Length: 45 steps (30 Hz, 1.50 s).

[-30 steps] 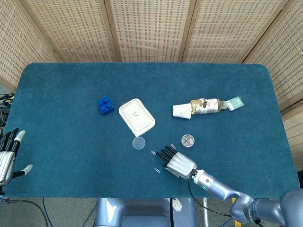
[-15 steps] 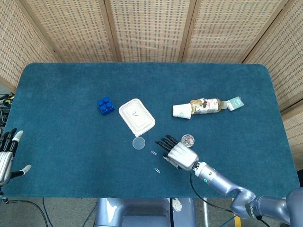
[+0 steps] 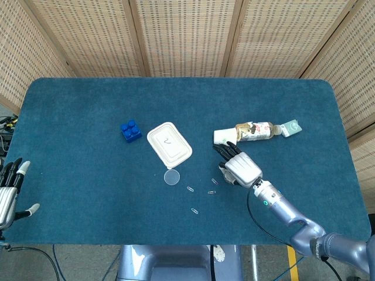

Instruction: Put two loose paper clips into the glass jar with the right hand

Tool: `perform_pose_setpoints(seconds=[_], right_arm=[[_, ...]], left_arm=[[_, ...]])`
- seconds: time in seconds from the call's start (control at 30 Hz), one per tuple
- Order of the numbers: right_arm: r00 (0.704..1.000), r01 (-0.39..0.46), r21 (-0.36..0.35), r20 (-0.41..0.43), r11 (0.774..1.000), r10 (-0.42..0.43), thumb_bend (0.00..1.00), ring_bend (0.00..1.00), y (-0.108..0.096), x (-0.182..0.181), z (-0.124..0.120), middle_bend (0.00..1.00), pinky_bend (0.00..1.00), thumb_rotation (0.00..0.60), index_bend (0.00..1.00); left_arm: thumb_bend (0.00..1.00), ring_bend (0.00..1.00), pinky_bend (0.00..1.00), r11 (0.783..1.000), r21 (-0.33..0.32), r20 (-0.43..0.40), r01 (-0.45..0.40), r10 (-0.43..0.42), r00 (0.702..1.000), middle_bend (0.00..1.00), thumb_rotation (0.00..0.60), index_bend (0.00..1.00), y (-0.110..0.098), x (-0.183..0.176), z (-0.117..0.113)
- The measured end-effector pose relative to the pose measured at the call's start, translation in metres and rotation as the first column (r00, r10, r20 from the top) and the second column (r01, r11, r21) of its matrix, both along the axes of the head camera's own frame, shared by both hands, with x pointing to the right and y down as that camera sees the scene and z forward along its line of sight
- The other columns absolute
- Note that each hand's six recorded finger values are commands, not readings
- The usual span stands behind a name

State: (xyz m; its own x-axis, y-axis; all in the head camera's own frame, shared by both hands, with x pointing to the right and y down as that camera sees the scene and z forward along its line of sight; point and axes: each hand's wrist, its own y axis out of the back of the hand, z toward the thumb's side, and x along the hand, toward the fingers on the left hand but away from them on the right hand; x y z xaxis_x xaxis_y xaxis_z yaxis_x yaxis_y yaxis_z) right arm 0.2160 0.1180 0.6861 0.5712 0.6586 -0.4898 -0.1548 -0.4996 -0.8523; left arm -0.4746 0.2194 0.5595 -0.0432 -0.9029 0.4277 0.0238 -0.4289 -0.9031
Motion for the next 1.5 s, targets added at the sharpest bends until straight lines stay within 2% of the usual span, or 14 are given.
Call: perform_pose_setpoints(seconds=[0.17,0.53,0.73,0.83,1.03,1.1,1.2,1.23,1.5], right_arm=[[0.999,-0.003,0.0,-0.04,1.0,0.003,0.54,0.0,0.0,0.008,0.012,0.04,0.0,0.6,0.71],[0.998,0.015,-0.007,-0.066,1.0,-0.016,0.54,0.0,0.008,0.003,0.027,0.04,0.0,0.6,0.71],[0.994,0.026,0.025,-0.109,0.999,-0.024,0.54,0.0,0.004,0.01,0.029,0.04,0.0,0.6,0.71],[0.994,0.001,0.024,-0.111,1.0,0.002,0.54,0.0,0.001,0.015,0.029,0.04,0.0,0.6,0.71],[0.992,0.002,0.012,-0.127,1.0,0.0,0.54,0.0,0.004,0.02,0.033,0.04,0.0,0.6,0.71],[0.992,0.004,0.011,-0.127,1.0,-0.003,0.51,0.0,0.005,0.02,0.033,0.04,0.0,0.6,0.64],[0.992,0.008,0.015,-0.13,1.0,-0.006,0.32,0.0,0.005,0.02,0.033,0.04,0.0,0.6,0.46],[0.991,0.005,0.016,-0.133,1.0,-0.003,0.28,0.0,0.004,0.02,0.033,0.04,0.0,0.6,0.44],[0.992,-0.009,0.033,-0.129,0.999,0.014,0.27,0.0,0.001,0.019,0.027,0.04,0.0,0.6,0.43]], left_arm=[[0.0,0.0,0.0,1.0,0.0,0.002,0.002,-0.002,1.0,0.0,0.6,0.0,0.0,0.0,0.001],[0.0,0.0,0.0,1.0,-0.006,0.002,0.004,-0.004,1.0,0.0,0.6,0.0,0.0,-0.001,0.002],[0.0,0.0,0.0,1.0,-0.006,-0.001,0.006,-0.006,1.0,0.0,0.6,0.0,0.0,-0.002,0.002],[0.0,0.0,0.0,1.0,-0.006,0.0,0.006,-0.006,1.0,0.0,0.6,0.0,-0.001,-0.002,0.001],[0.0,0.0,0.0,1.0,-0.007,0.002,0.003,-0.003,1.0,0.0,0.6,0.0,0.0,0.0,0.002],[0.0,0.0,0.0,1.0,-0.008,0.002,0.003,-0.003,1.0,0.0,0.6,0.0,0.0,0.0,0.002],[0.0,0.0,0.0,1.0,-0.009,0.004,0.004,-0.004,1.0,0.0,0.6,0.0,0.0,0.0,0.003],[0.0,0.0,0.0,1.0,-0.008,0.003,0.005,-0.005,1.0,0.0,0.6,0.0,0.0,-0.001,0.003],[0.0,0.0,0.0,1.0,-0.008,0.001,0.005,-0.005,1.0,0.0,0.6,0.0,-0.001,-0.001,0.002]])
